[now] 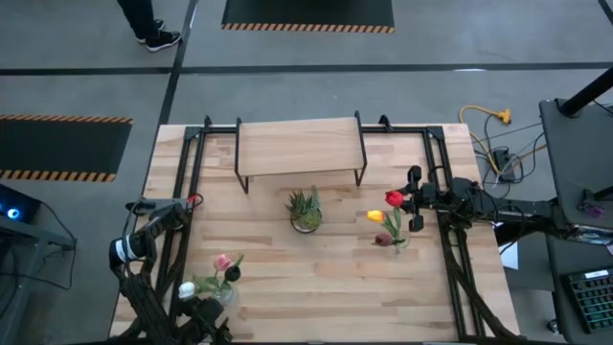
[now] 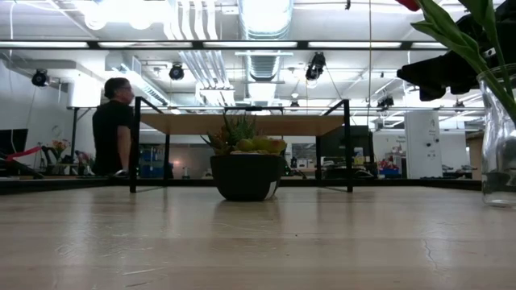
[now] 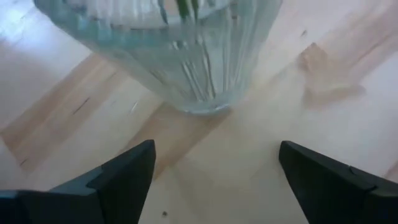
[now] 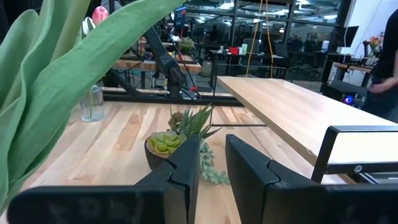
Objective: Pick and place flowers into a vace then onto a shelf
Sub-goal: Put the left transparent vase with the flowers on the shelf
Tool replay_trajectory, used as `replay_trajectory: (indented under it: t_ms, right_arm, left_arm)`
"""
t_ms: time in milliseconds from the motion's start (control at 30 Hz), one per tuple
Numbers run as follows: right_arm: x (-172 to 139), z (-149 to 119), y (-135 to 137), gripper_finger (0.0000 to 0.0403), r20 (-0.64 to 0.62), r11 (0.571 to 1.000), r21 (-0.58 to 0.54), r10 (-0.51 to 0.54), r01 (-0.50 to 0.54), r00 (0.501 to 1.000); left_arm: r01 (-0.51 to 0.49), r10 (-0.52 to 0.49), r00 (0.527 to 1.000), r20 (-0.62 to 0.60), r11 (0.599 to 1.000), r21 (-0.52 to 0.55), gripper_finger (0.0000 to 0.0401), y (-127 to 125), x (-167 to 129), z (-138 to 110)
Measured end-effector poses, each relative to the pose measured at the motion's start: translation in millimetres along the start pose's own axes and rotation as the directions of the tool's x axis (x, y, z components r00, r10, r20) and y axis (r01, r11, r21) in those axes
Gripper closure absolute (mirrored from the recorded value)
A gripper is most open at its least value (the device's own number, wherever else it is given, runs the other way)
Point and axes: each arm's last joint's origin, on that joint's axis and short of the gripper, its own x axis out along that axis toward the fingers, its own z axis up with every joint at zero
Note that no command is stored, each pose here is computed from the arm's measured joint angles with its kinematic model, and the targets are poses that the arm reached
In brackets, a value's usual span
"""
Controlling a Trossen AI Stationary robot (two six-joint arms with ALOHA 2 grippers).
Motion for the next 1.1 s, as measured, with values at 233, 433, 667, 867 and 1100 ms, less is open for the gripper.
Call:
replay_trajectory:
  t_ms: [233, 433, 667, 867, 1100]
  right_arm:
    - [0.0, 0.0, 0.0, 0.0335, 0.0, 1.0, 0.0, 0.0, 0.0, 1.0]
    - [0.0, 0.1, 0.0, 0.0335, 0.001, 1.0, 0.0, 0.0, 0.0, 1.0]
    - [0.0, 0.0, 0.0, 0.0335, 0.0, 1.0, 0.0, 0.0, 0.0, 1.0]
    - [0.0, 0.1, 0.0, 0.0335, 0.001, 1.0, 0.0, 0.0, 0.0, 1.0]
    - [0.0, 0.1, 0.0, 0.0335, 0.001, 1.0, 0.0, 0.0, 0.0, 1.0]
  left_arm:
    - [0.065, -0.063, 0.983, 0.17, 0.998, -0.006, 0.0074, -0.5, 2.0, 6.0]
    - [0.057, -0.053, 0.983, 0.175, 0.998, -0.014, 0.0075, 2.4, 2.8, 4.5]
    - [0.045, -0.041, 0.969, 0.245, 0.999, -0.012, 0.0075, 11.6, 13.2, 4.8]
    - [0.067, -0.063, 0.935, 0.35, 0.998, 0.0, 0.0075, 19.1, 24.3, 7.9]
    - [0.15, -0.15, 0.871, 0.467, 0.988, 0.037, 0.0075, 17.6, 24.1, 11.5]
